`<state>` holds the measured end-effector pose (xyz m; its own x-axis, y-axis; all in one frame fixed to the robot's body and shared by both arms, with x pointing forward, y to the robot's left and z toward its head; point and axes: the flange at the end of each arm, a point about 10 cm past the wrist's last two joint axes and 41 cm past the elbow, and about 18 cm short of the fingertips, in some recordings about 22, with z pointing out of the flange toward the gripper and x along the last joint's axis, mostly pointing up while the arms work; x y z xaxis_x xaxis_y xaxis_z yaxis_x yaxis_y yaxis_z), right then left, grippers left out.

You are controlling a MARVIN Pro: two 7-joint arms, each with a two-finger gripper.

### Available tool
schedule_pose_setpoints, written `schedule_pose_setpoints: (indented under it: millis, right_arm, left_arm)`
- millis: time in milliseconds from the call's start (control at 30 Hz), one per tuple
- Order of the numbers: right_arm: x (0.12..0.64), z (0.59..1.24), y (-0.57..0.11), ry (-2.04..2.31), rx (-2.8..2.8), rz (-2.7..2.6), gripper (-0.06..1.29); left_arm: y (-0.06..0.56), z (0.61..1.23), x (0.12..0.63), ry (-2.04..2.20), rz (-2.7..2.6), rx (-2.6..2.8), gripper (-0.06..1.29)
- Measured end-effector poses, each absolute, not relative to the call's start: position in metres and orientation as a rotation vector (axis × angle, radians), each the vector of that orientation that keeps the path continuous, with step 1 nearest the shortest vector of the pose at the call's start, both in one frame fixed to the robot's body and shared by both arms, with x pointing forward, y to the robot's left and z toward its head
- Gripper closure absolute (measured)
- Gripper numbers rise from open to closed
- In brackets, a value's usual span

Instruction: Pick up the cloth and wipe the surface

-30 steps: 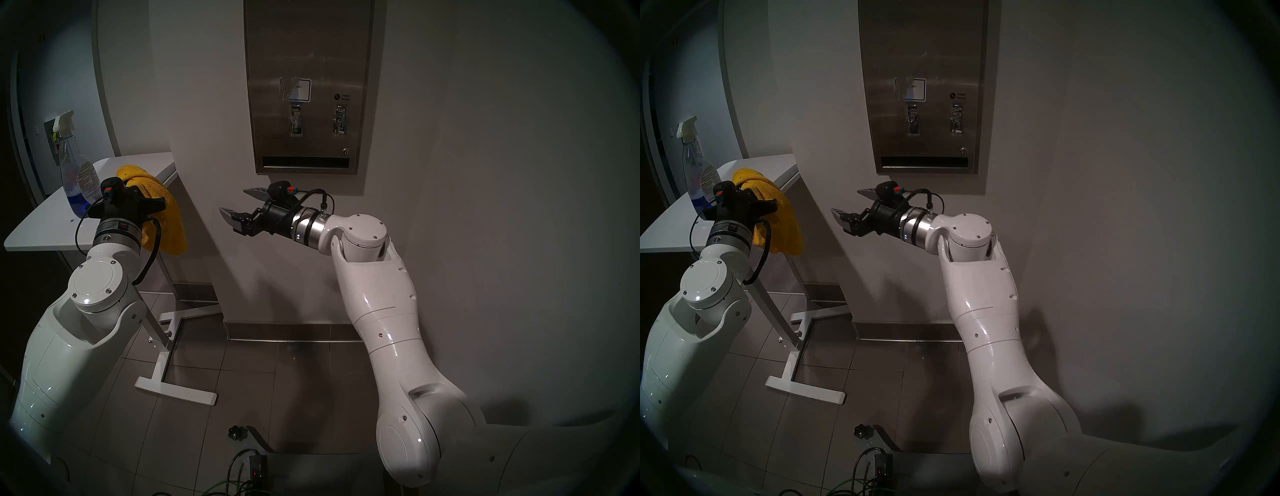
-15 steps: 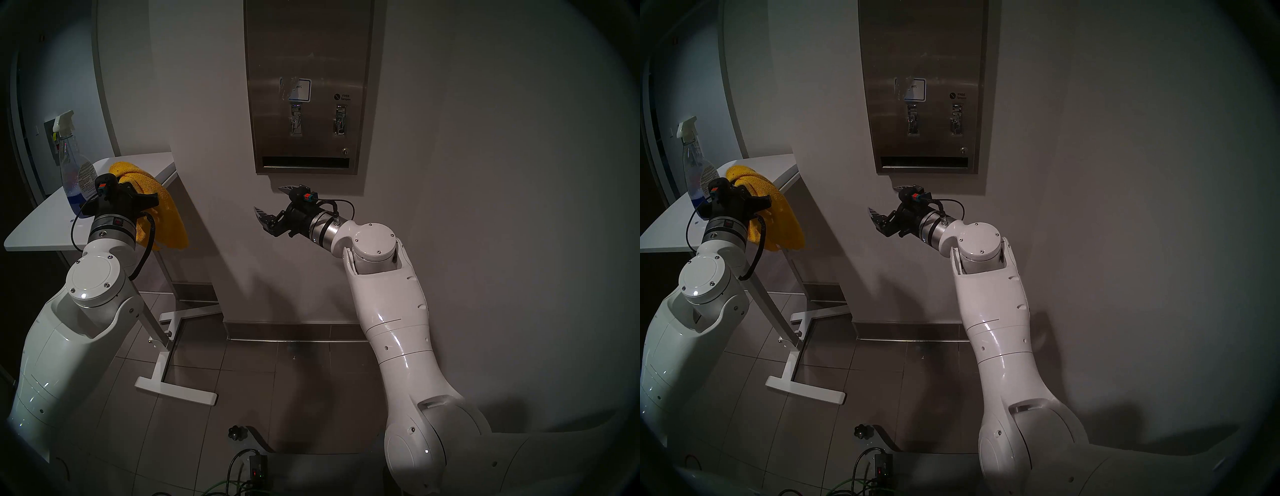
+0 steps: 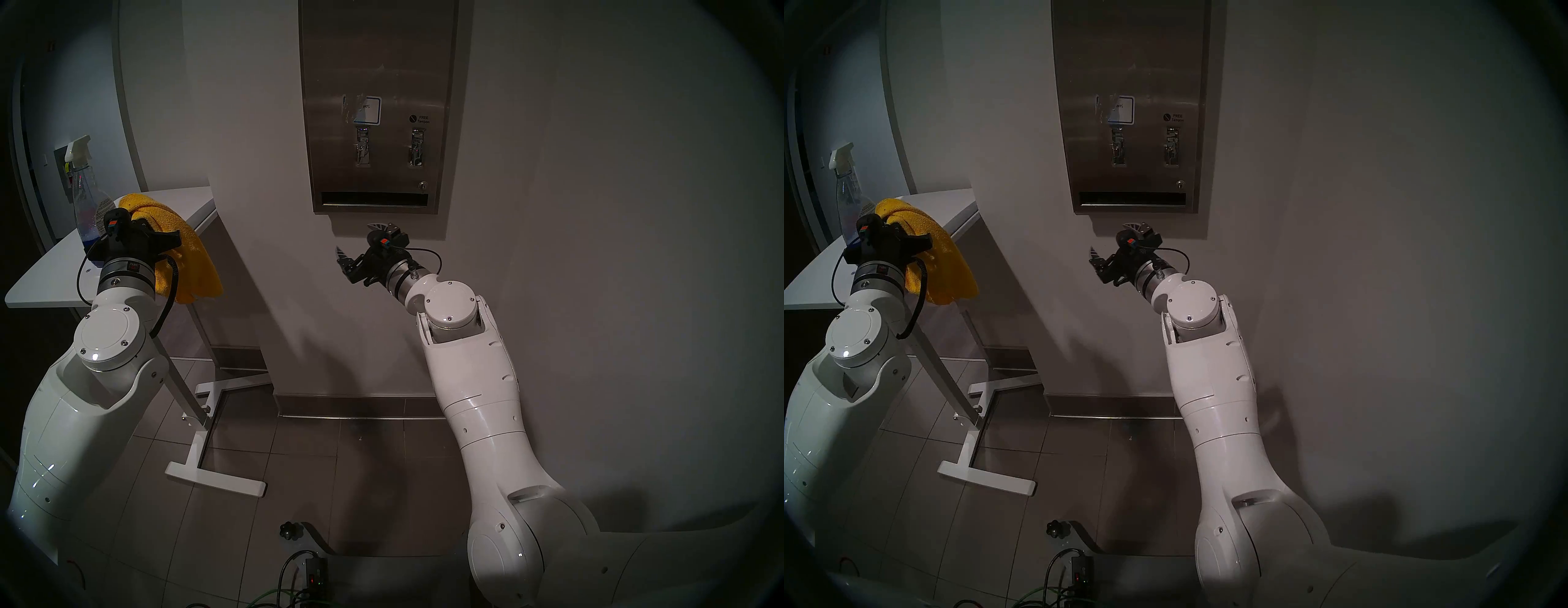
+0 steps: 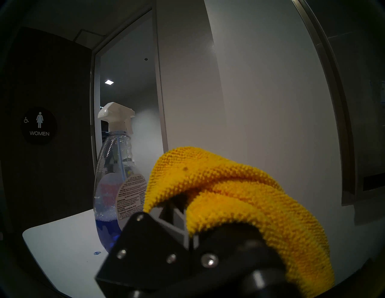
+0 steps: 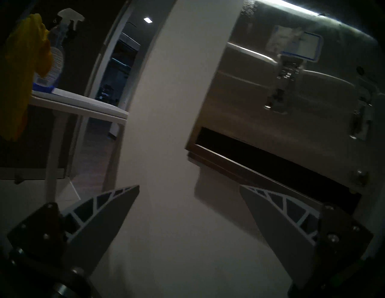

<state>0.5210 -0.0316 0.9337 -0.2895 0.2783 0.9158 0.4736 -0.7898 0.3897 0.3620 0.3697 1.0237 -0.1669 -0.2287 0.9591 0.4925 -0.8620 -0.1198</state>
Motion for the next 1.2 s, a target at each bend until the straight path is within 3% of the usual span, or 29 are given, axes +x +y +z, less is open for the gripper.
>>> schedule_pose_setpoints:
  millis: [1200]
  right_arm:
    - [0.529,0.925,-0.039,-0.647,-1.979,-2.661,-0.02]
  left_arm:
    - [0.463,1.048,0.398,-0.439,-1.907,-1.484,1.25]
